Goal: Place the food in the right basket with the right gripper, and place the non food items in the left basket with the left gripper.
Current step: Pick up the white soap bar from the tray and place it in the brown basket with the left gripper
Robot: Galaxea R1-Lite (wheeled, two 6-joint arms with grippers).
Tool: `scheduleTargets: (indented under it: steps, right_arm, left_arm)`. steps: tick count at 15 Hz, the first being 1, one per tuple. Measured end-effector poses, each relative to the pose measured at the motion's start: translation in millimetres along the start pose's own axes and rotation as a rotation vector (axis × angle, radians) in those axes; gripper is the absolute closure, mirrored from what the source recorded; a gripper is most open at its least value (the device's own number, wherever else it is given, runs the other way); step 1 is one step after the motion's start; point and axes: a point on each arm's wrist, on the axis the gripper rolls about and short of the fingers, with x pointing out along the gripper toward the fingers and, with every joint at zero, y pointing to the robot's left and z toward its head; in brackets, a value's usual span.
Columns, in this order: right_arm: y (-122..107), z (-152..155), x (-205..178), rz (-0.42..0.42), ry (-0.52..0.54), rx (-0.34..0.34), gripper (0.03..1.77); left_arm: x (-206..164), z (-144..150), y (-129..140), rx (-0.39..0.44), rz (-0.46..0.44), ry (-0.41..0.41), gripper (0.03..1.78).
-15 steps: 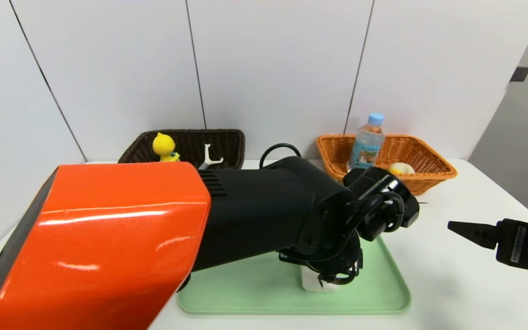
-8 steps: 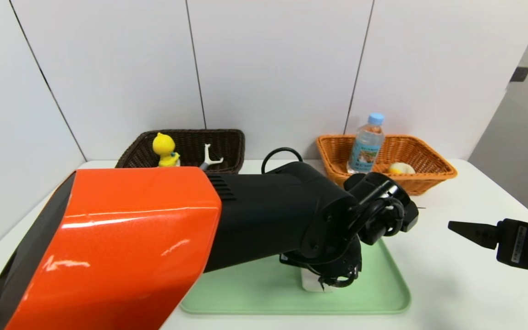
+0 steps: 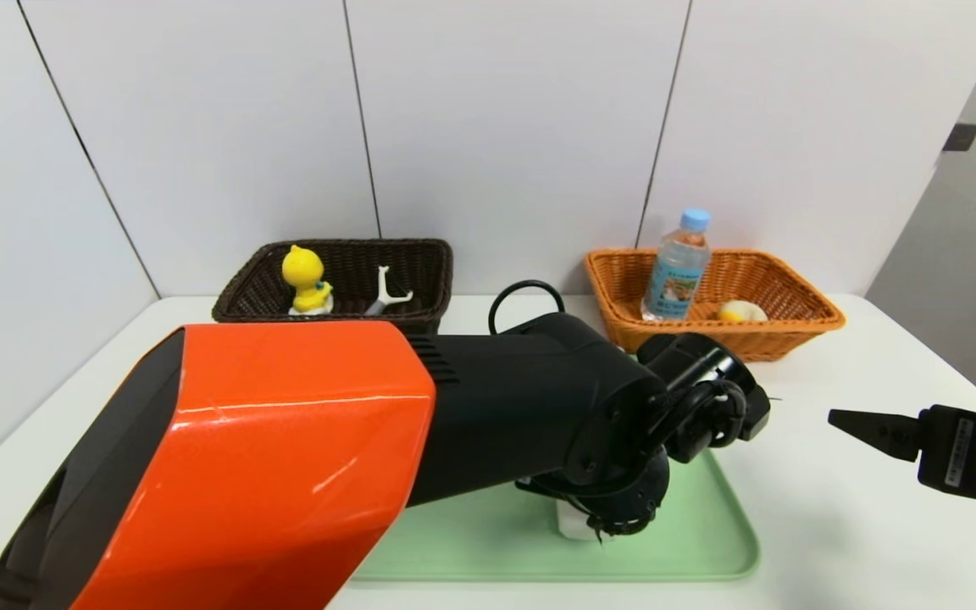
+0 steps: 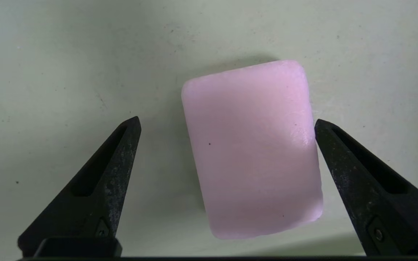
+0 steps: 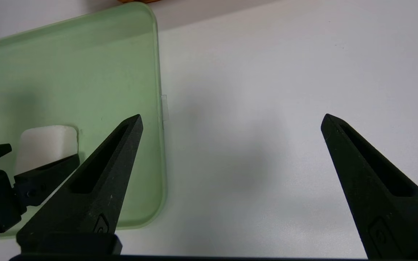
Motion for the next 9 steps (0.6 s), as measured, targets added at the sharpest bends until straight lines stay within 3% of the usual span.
scheduleTargets:
  steps: [7,9]
  right_arm:
    - [0.4,1.3,-0.4,0.001,-0.005,-0.001,0.1]
    - [0.6,1.8,-0.5,0.002,-0.006,0.0,0.1]
  left_arm:
    - [5.3,-1.0,-2.7,0.007,-0.004,-0.005,0.15]
    - [6.2,-1.1,-3.3,0.007,-0.007,-0.005,0.51]
